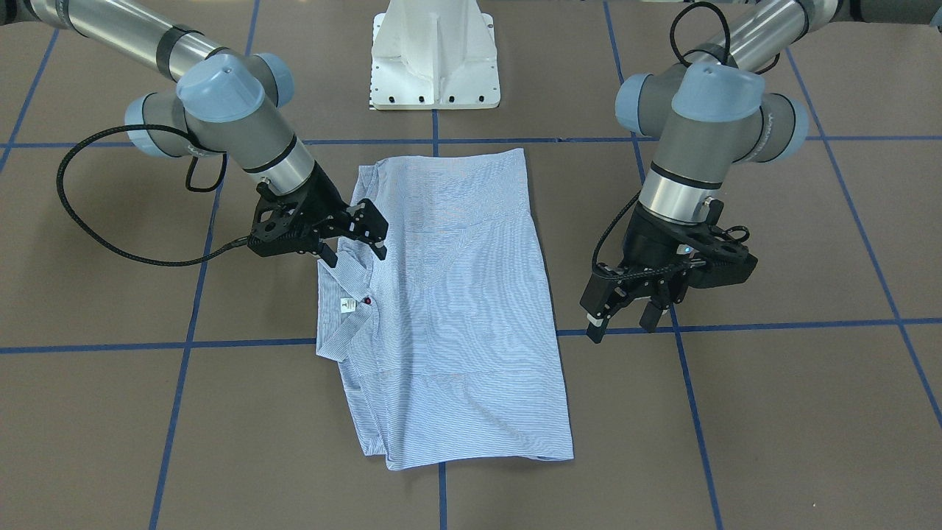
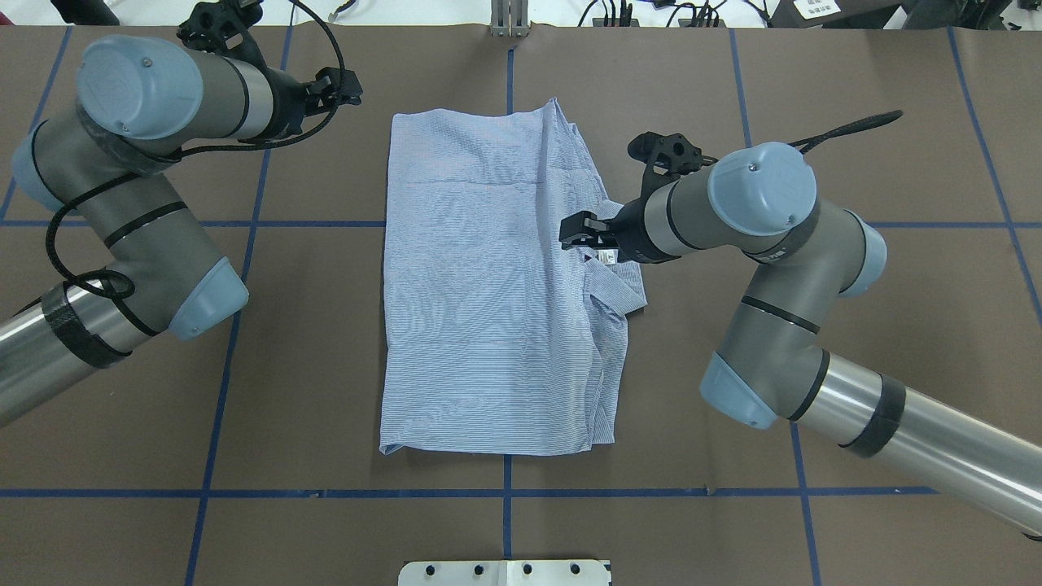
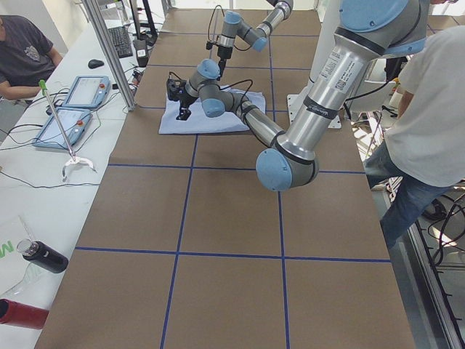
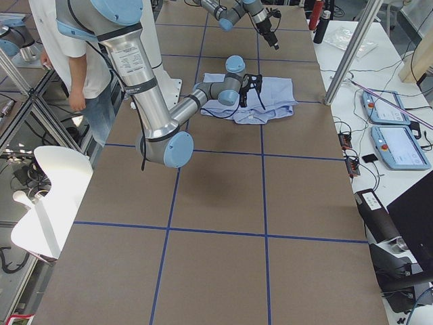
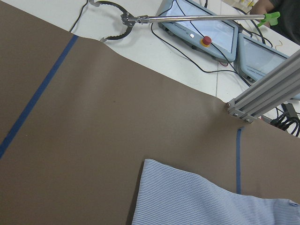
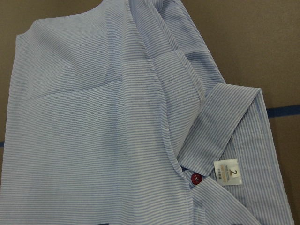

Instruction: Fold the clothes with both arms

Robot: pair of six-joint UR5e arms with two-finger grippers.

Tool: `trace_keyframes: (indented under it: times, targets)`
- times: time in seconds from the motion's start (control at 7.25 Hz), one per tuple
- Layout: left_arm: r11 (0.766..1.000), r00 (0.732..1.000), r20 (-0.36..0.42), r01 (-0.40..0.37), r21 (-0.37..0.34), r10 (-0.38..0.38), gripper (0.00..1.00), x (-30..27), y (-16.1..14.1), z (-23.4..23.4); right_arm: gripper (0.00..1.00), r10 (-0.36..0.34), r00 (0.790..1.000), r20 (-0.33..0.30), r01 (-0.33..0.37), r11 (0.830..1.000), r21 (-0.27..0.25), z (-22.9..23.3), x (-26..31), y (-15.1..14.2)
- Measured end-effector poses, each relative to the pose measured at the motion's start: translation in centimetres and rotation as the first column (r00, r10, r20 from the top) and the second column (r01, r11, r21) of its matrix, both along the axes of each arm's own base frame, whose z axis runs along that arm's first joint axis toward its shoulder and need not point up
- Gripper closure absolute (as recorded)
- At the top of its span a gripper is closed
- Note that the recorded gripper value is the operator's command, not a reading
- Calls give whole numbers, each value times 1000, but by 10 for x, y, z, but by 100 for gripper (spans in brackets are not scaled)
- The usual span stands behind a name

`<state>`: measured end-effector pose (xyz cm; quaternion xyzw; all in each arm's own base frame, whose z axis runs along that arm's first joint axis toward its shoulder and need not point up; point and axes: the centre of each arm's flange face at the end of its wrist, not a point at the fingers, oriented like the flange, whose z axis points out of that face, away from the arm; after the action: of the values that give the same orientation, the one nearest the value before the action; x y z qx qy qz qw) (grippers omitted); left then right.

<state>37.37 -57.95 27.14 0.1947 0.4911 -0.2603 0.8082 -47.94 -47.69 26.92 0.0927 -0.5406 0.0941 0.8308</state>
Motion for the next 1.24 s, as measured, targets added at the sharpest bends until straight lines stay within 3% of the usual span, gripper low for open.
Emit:
trace_keyframes:
  times: [0.55, 0.69, 0.97, 1.1, 1.24]
  targets:
    - [1000, 998, 55, -17, -11, 17, 0, -2, 0, 9, 15, -32, 997, -64, 34, 999, 39, 4, -41, -17]
    - [1000, 998, 57, -17, -11, 18, 0, -2, 0, 10, 26, -48, 994, -96, 53, 997, 49, 17, -48, -20]
    - [1000, 998, 57, -18, -11, 19, 0, -3, 0, 10, 69, -69, 990, -121, 75, 996, 53, 29, -55, -22]
    - [1000, 998, 57, -18, -11, 18, 0, -3, 0, 10, 76, -71, 990, -119, 77, 996, 54, 29, -56, -22]
    - [1000, 998, 57, -17, -11, 18, 0, -3, 0, 10, 76, -70, 991, -115, 77, 995, 57, 27, -55, -22]
